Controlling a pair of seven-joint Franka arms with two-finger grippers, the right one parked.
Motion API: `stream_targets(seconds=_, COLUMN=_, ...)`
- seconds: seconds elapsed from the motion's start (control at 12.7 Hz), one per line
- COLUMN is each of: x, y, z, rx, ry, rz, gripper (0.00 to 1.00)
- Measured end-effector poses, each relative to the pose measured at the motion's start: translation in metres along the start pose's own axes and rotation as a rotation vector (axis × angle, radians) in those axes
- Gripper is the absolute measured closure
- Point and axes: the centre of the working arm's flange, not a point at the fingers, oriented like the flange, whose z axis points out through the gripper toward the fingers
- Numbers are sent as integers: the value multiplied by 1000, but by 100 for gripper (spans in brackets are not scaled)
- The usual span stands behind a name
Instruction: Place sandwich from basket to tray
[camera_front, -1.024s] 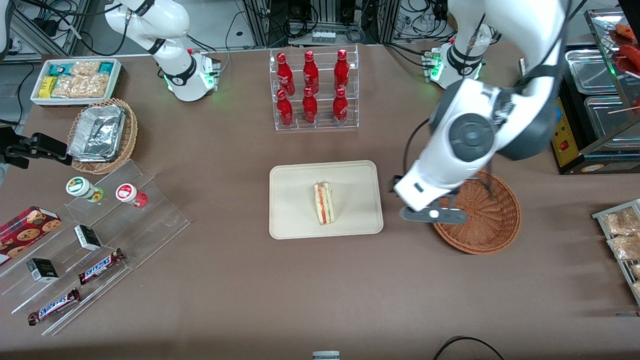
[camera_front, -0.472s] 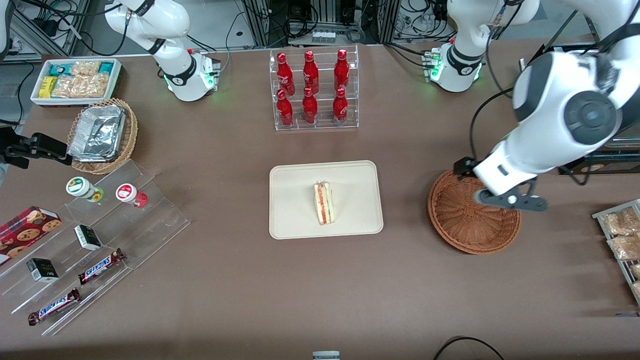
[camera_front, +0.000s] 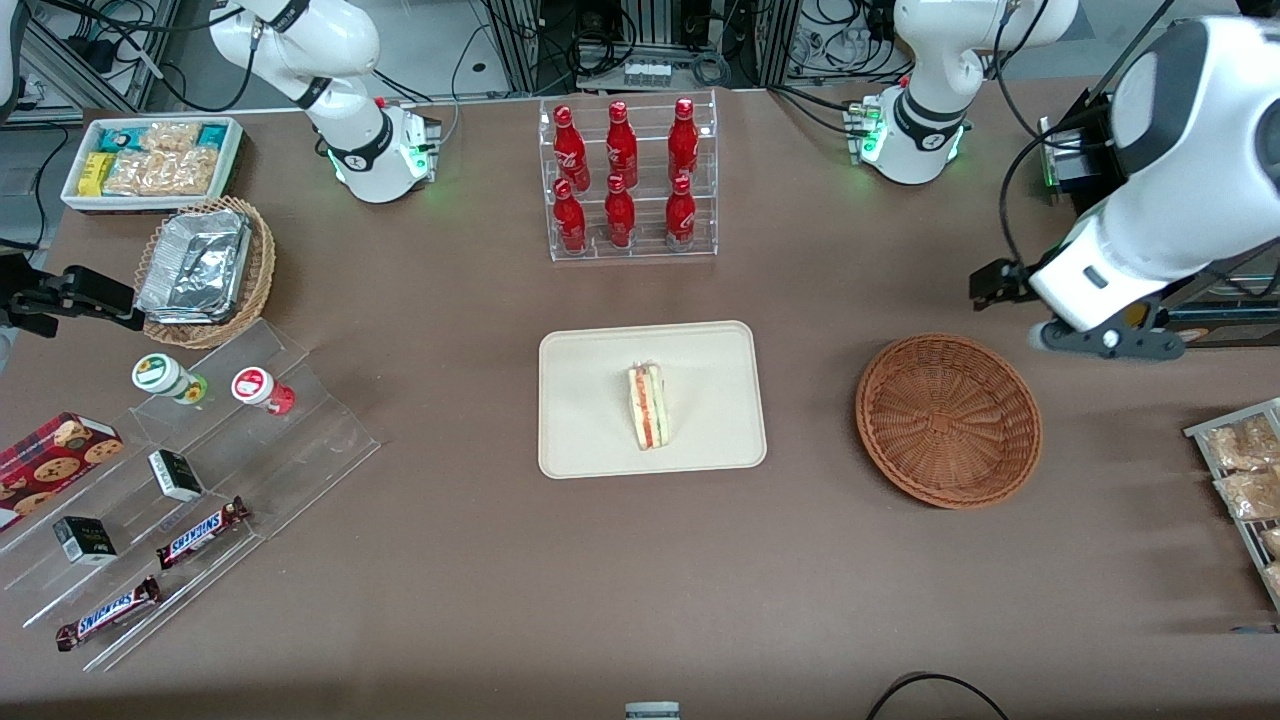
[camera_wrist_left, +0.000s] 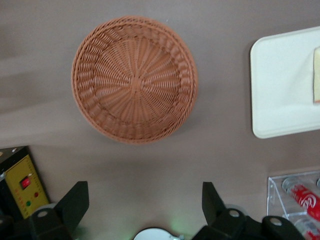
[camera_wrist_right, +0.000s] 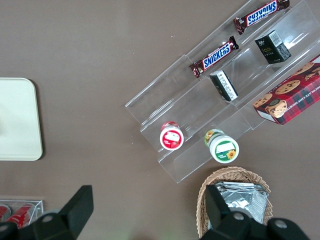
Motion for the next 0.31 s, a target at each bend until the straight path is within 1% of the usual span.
stream_targets(seconds=0.31, x=-33, y=-23, z=-29, rx=-3, ry=-6, rz=-24, gripper=0)
